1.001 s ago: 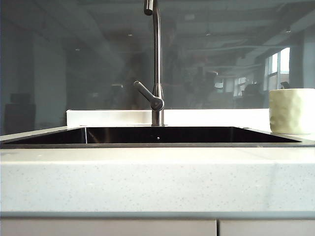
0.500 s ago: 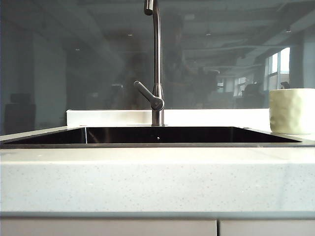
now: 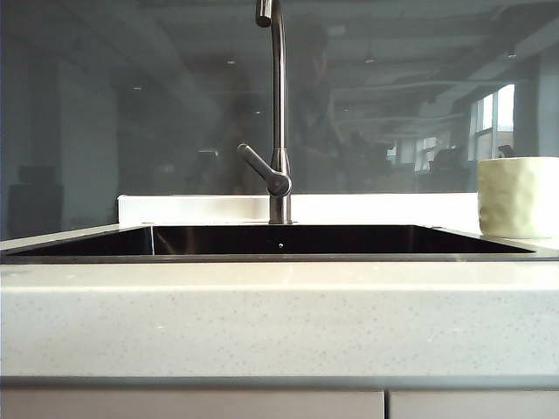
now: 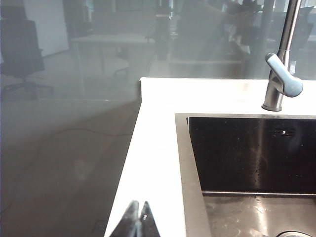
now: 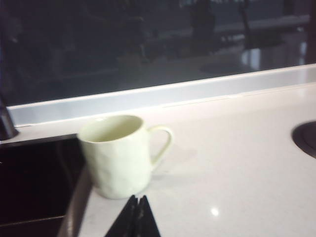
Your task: Pick up the mug next to the sink, go to the faucet to get some water, pour the water into the sink, and finally put the mug back to its place.
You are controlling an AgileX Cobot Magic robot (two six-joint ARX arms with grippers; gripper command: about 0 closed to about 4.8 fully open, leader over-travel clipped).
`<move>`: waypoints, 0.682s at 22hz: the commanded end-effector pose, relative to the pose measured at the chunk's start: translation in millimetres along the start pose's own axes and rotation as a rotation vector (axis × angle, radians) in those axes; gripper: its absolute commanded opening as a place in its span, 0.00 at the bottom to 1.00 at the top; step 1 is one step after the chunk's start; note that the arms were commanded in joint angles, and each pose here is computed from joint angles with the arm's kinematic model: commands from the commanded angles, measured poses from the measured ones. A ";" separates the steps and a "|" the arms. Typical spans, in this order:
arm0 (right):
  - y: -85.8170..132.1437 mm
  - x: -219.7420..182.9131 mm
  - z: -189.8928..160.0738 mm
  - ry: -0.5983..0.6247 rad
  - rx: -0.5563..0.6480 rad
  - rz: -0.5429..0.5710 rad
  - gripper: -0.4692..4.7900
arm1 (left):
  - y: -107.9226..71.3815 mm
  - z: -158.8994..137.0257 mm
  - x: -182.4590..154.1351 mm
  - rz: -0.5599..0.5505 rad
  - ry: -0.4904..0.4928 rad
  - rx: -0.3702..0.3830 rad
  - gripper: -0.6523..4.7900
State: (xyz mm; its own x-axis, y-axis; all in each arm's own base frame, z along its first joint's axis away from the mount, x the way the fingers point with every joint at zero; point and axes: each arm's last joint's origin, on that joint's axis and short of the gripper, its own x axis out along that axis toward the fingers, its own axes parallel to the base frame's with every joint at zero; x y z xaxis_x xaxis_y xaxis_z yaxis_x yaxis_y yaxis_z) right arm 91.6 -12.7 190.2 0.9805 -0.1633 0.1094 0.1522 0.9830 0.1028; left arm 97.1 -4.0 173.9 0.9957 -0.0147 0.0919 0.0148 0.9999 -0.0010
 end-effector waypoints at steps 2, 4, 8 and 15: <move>2.4 2.2 -12.9 -0.010 -0.021 0.076 0.07 | 0.2 1.6 -0.1 0.004 -0.005 -0.003 0.11; 3.3 2.5 -17.0 0.010 -0.019 0.086 0.07 | 0.2 1.1 -0.1 0.004 0.000 -0.003 0.11; 6.2 2.2 -17.1 0.008 -0.065 0.108 0.07 | 0.2 0.8 -0.1 0.004 0.002 -0.003 0.11; 7.6 2.0 -17.0 0.004 -0.092 0.105 0.07 | 0.2 0.8 -0.1 0.004 0.002 -0.003 0.11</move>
State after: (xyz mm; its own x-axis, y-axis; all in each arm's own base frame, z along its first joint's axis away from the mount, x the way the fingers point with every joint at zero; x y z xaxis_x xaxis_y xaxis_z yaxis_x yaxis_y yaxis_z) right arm 96.9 -4.1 173.6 0.9940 -0.0578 0.0924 0.0576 0.9983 0.0045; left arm 97.1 -4.0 172.8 0.9967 -0.0143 0.0794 0.0144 0.9999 -0.0006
